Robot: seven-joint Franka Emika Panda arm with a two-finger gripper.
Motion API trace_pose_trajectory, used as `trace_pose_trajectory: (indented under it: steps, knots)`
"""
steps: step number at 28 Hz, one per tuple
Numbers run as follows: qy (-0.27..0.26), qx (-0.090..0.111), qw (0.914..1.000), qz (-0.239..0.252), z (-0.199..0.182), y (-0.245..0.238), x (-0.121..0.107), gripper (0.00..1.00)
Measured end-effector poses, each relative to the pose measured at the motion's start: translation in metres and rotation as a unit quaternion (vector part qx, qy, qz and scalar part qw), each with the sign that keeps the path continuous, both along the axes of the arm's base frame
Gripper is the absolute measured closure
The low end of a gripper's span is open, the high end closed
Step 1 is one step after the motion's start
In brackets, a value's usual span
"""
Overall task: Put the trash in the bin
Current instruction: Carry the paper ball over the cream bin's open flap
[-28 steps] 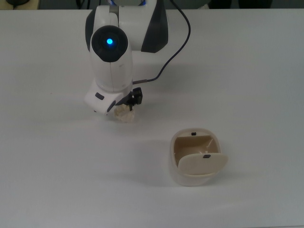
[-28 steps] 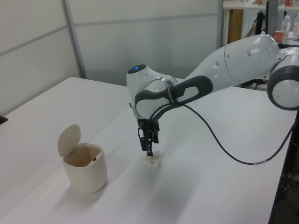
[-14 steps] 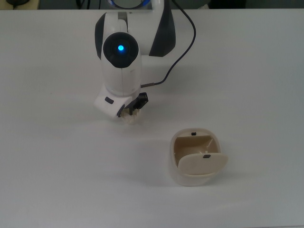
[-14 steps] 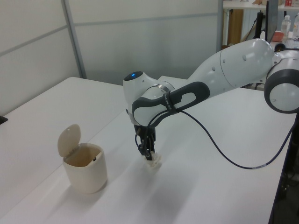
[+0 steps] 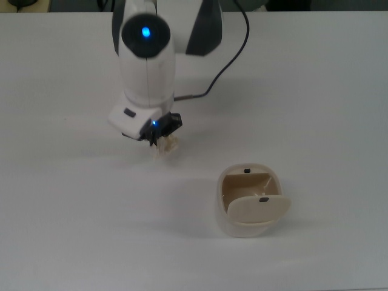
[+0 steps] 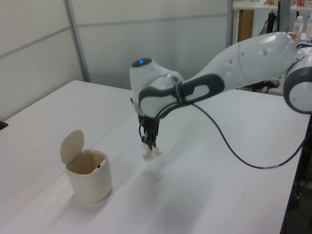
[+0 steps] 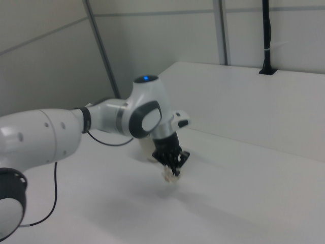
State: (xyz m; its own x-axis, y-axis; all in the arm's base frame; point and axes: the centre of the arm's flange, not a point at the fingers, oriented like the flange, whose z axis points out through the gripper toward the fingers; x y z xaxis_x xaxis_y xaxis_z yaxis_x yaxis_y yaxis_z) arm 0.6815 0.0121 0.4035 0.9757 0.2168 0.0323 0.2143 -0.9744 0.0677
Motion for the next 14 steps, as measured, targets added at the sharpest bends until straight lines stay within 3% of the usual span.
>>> trace_pose_trajectory:
  steps: [8,14]
  knots:
    - [-0.057,0.007,0.9983,-0.011,0.076,0.007,-0.011,0.98]
    - [-0.100,0.047,0.9938,-0.007,0.093,0.036,-0.004,0.98]
